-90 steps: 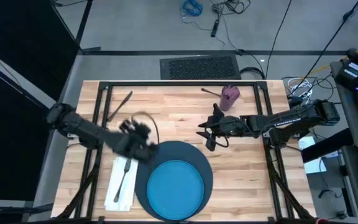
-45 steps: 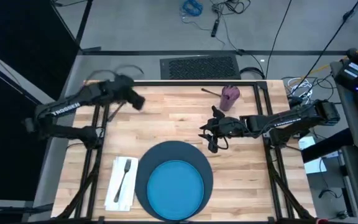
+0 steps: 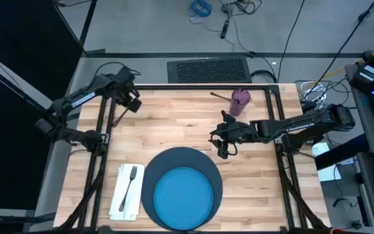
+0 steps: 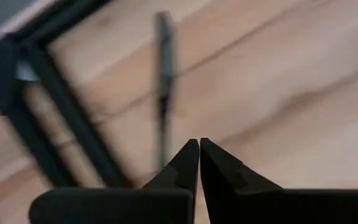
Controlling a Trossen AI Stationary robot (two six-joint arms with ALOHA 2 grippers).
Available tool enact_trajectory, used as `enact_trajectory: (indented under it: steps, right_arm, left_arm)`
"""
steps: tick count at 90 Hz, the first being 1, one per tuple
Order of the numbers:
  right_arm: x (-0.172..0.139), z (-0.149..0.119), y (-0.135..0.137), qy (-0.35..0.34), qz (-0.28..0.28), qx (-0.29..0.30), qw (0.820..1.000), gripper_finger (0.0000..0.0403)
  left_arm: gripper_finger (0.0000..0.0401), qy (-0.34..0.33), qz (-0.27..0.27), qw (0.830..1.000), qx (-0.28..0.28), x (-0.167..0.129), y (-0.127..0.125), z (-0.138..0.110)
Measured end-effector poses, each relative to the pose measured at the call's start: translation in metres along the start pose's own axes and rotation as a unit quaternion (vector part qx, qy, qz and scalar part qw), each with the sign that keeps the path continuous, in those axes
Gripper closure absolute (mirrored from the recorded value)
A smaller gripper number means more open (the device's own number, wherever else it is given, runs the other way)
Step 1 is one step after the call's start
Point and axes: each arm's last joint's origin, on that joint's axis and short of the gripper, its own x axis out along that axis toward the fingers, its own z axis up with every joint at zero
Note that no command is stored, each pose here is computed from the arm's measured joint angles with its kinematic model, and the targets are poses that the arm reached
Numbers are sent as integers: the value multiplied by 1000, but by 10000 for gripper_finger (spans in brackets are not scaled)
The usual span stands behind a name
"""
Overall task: Set table place
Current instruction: Put the knife to the right side of the blue table mat
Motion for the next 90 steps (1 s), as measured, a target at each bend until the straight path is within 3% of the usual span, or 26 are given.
enact_trajectory:
  steps: [7, 25, 37, 47, 69, 77, 90]
  right_arm:
    - [0, 0, 0, -1, 2, 5, 1000, 259]
    - [1, -1, 0, 5, 1, 6, 1000, 259]
    - [3, -2, 1, 8, 0, -1, 1000, 259]
    - [5, -4, 1, 15, -1, -3, 1000, 259]
    - [7, -4, 1, 15, -1, -3, 1000, 259]
    - [7, -4, 1, 15, -1, -3, 1000, 259]
    - [7, -4, 1, 14, -1, -3, 1000, 259]
  left_arm:
    - [401, 21, 6, 1000, -4, 13, 3, 5]
    - [394, 90, -44, 995, 15, 36, -1, 6]
    - [365, 110, -105, 988, 15, 45, -9, 3]
    - [330, 111, -121, 986, 20, 50, -15, 3]
    - [262, 96, -50, 994, 34, 51, -15, 4]
    - [249, 86, -15, 996, 35, 52, -13, 5]
    - [242, 76, -12, 997, 24, 52, -13, 7]
